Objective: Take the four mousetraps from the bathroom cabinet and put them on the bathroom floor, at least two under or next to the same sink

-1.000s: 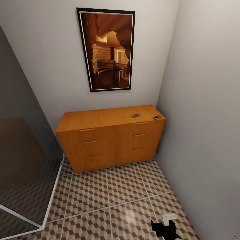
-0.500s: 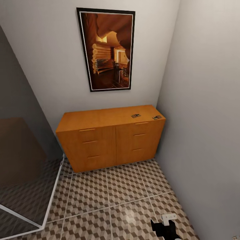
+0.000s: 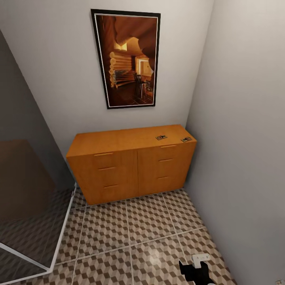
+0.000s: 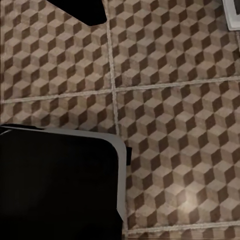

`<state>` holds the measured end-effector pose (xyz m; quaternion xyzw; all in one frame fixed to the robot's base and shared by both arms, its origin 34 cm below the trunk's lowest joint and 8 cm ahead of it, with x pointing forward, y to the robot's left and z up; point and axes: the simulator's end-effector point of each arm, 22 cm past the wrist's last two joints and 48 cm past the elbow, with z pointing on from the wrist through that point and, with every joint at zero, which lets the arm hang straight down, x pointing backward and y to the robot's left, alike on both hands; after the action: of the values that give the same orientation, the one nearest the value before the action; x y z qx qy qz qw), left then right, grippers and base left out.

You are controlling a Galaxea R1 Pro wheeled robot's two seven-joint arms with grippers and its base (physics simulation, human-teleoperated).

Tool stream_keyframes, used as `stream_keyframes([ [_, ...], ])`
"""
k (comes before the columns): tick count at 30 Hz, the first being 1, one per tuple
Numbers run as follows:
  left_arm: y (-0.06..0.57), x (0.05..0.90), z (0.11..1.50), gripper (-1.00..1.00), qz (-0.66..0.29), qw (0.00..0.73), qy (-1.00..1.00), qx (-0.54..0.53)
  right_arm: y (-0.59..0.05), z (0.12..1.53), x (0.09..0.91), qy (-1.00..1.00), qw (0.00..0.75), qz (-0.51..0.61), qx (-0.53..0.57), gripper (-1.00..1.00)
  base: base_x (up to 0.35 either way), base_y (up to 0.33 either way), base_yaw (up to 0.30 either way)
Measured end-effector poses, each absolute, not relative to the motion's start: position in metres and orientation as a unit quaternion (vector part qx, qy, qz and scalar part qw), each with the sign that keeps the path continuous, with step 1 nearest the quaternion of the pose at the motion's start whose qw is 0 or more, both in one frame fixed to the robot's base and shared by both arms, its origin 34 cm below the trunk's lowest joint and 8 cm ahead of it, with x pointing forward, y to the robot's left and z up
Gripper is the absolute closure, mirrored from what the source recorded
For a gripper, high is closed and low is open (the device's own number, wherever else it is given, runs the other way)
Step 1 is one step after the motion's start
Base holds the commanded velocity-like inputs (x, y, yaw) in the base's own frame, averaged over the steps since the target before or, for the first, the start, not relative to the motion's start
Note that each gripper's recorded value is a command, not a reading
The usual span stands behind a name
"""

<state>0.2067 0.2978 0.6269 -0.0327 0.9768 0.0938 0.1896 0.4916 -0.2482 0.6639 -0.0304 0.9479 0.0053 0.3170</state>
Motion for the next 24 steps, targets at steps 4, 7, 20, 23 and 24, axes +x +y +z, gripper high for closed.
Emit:
stream_keyframes([
  [4,0.28,0.245,0.617,-1.0,0.074,0.162,0.984,-0.032,-0.248,0.664,0.492,0.948,0.317,0.005,-0.03,-1.0,0.0,0.0,0.0],
  [7,0.265,0.282,0.619,-1.0,0.056,0.142,0.988,-0.031,-0.249,0.664,0.492,0.948,0.317,0.005,-0.03,-1.0,0.0,0.0,0.0],
  [20,0.181,0.48,0.751,-1.0,-0.034,0.209,0.977,-0.015,-0.249,0.664,0.492,0.948,0.317,0.005,-0.03,-1.0,0.0,0.0,0.0],
  [23,0.161,0.5,0.788,-1.0,-0.053,0.216,0.975,-0.011,-0.249,0.664,0.491,0.948,0.317,0.005,-0.03,-1.0,0.0,0.0,0.0],
  [24,0.156,0.503,0.795,-1.0,-0.057,0.216,0.975,-0.01,-0.249,0.664,0.491,0.948,0.317,0.005,-0.03,-1.0,0.0,0.0,0.0],
])
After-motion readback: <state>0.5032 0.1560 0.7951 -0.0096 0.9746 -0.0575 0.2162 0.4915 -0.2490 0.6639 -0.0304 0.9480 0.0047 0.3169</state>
